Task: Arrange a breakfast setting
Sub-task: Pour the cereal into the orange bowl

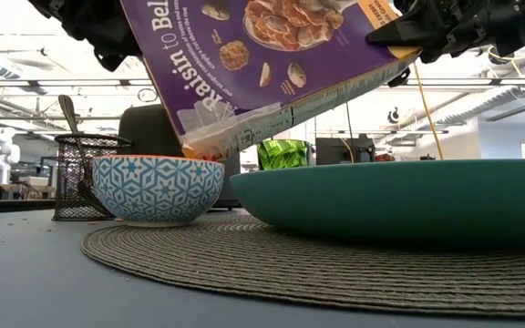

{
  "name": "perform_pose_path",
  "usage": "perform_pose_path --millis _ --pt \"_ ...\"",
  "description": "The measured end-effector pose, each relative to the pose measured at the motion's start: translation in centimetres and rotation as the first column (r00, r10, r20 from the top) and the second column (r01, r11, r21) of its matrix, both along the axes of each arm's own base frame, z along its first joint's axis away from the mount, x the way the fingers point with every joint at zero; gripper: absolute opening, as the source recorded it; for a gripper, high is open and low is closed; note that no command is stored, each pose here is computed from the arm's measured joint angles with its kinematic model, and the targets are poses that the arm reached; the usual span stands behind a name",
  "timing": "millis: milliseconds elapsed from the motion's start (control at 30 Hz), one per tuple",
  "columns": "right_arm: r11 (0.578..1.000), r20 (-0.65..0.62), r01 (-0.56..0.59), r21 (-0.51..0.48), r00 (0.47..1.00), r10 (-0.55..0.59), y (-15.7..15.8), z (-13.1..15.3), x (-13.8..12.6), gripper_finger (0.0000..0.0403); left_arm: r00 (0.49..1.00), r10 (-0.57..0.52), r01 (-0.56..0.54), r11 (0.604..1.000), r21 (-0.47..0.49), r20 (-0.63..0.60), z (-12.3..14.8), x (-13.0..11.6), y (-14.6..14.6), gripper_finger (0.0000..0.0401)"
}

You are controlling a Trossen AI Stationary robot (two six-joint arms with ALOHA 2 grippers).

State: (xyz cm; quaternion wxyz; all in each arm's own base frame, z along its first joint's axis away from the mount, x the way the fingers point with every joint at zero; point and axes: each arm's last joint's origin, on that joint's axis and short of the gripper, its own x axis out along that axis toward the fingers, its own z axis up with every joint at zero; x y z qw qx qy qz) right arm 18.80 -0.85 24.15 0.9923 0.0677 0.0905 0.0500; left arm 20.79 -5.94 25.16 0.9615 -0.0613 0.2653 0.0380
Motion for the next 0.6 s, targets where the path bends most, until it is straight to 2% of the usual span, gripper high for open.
perform_pose_path --millis 367,600 --pt "0.999 0.216 0.003 -0.038 0.976 0.006 0.0 2.1 0.1 0.0178 1.000 0.002 -0.002 1.000 -0.004 0.018 0.2 0.0 0.0 0.0005" --pt "0.998 0.212 0.001 -0.058 0.977 0.011 0.0 2.0 0.1 0.0178 1.000 -0.005 0.005 1.000 0.014 0.016 0.2 0.0 0.0 0.0005"
